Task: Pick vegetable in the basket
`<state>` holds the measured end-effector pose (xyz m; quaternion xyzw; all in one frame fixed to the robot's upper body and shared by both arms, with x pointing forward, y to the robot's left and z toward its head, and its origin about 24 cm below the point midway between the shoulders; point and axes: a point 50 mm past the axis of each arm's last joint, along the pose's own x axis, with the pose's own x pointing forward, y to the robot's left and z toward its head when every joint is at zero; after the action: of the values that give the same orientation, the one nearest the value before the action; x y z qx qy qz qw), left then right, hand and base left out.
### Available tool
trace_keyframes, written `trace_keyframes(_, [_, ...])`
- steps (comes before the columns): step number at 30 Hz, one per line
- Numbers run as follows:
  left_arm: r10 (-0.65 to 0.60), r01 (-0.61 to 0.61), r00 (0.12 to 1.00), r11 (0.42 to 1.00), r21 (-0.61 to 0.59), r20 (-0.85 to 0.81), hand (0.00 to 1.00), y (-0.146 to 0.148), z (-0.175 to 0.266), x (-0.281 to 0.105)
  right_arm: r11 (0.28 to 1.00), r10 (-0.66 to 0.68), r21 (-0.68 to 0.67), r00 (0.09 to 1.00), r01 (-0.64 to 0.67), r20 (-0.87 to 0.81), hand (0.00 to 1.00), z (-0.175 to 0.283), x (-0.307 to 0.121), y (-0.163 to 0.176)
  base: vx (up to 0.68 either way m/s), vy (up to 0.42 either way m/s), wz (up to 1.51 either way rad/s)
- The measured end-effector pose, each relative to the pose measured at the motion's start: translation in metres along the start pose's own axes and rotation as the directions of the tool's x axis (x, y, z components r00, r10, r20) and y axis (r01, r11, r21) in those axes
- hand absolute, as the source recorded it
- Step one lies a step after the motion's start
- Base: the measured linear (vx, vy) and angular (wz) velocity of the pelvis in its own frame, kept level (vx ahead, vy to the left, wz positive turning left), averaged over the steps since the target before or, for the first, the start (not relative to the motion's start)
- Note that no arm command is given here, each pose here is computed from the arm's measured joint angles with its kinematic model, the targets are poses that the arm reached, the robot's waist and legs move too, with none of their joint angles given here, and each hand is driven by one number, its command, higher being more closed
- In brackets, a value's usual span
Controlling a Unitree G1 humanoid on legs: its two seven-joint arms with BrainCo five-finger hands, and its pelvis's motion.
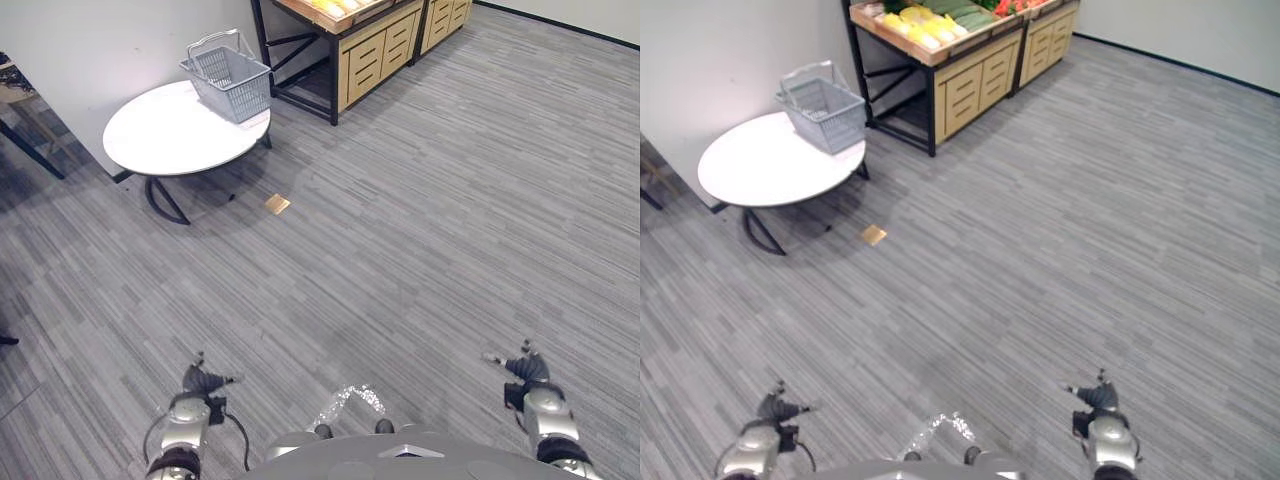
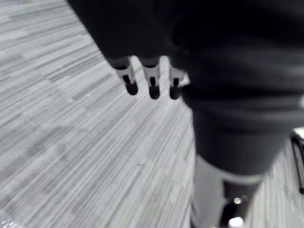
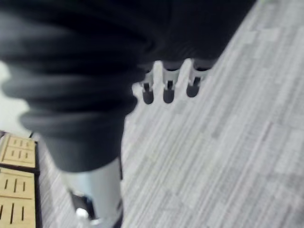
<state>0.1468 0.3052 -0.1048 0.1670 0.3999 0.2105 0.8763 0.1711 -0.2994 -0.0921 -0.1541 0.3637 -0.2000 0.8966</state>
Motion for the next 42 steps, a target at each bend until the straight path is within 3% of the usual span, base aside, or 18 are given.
trace_keyframes(23, [0.003, -0.003, 1.000, 1.000, -0.030, -0.019, 0.00, 0.001, -0.006, -0.002, 0.998, 0.034, -0.047, 0.999, -0.035, -0.008, 0.00, -0.004, -0.002, 0.005, -0.01, -0.023, 0.04])
trace_keyframes(36, [0.007, -0.005, 1.000, 0.992, -0.123, 0.015, 0.00, -0.005, 0.003, -0.003, 0.995, 0.003, -0.099, 0.995, 0.007, 0.102, 0.00, 0.041, 0.015, -0.012, 0.17, 0.039, -0.21])
trace_keyframes(42, [-0.029, 0.032, 0.999, 0.992, -0.121, 0.026, 0.00, -0.018, 0.002, -0.005, 0.990, 0.062, -0.133, 0.992, -0.046, 0.113, 0.00, 0.046, 0.015, 0.006, 0.49, 0.329, -0.06])
